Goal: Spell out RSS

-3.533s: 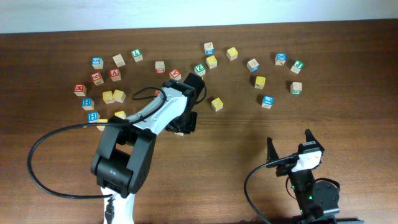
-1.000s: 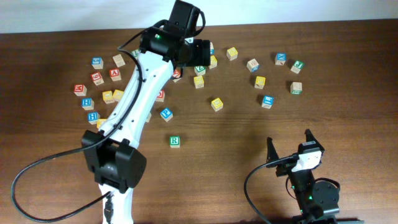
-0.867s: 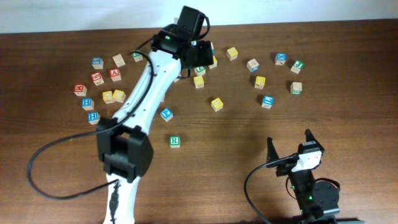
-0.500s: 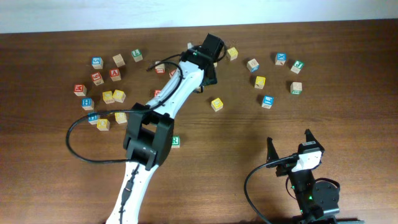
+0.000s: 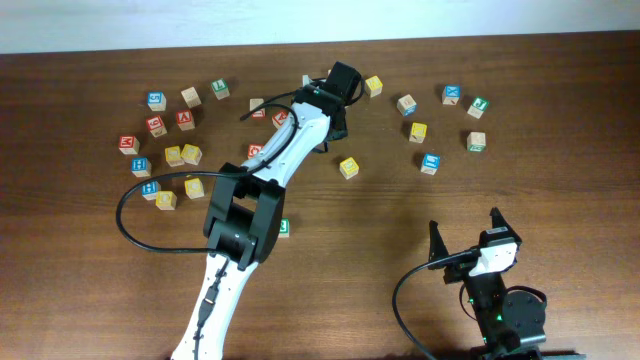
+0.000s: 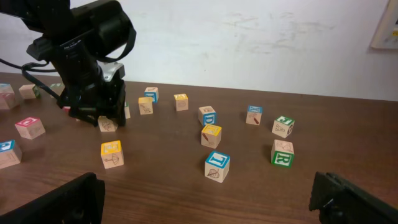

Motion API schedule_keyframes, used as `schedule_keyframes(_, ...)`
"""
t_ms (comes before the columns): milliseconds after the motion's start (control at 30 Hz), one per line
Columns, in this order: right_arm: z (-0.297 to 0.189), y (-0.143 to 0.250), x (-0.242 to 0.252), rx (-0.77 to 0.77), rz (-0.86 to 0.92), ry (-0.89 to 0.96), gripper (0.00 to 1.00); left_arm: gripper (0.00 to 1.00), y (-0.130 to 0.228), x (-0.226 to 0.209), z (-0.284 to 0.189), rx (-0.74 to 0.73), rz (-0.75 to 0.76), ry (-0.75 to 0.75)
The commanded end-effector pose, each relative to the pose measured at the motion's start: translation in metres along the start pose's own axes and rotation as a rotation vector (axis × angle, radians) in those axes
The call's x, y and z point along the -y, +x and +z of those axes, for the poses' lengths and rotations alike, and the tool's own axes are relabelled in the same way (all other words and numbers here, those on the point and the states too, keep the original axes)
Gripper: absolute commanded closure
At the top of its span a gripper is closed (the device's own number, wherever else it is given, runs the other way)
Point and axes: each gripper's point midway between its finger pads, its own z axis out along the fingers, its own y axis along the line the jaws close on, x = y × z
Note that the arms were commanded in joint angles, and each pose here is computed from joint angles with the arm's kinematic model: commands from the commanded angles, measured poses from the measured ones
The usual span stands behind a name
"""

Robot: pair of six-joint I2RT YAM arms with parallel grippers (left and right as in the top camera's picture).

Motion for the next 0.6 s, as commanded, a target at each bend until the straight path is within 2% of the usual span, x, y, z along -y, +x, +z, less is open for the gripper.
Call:
schedule_keyframes(0, 0.000, 0.002, 0.003, -0.003, 0.004, 0.012, 0.02, 0.63, 0.004, -0.004, 0.012, -0.009, 0.000, -0.024)
schedule_keyframes(200, 0.000, 0.002, 0.003, -0.003, 0.004, 0.011, 0.02, 0.65, 0.006, -0.005, 0.011, -0.018, 0.004, -0.030)
schedule_keyframes(233, 0.000, 0.002, 0.003, -0.003, 0.003, 0.012, 0.02, 0.68, 0.008, -0.006, 0.011, -0.023, 0.006, -0.034)
schedule_keyframes(267, 0.000, 0.002, 0.003, -0.003, 0.003, 0.012, 0.02, 0.76, 0.008, -0.006, 0.011, -0.024, 0.008, -0.034)
schedule_keyframes(300, 0.000, 0.002, 0.003, -0.003, 0.004, 0.012, 0.02, 0.76, 0.008, -0.006, 0.011, -0.024, 0.010, -0.034)
schedule_keyframes(433, 0.000, 0.002, 0.003, -0.003, 0.003, 0.012, 0.02, 0.75, 0.013, -0.010, 0.007, -0.052, 0.018, -0.049)
schedule_keyframes(567, 0.000, 0.002, 0.003, -0.003, 0.004, 0.011, 0.02, 0.73, 0.012, -0.017, -0.040, -0.142, 0.041, -0.062)
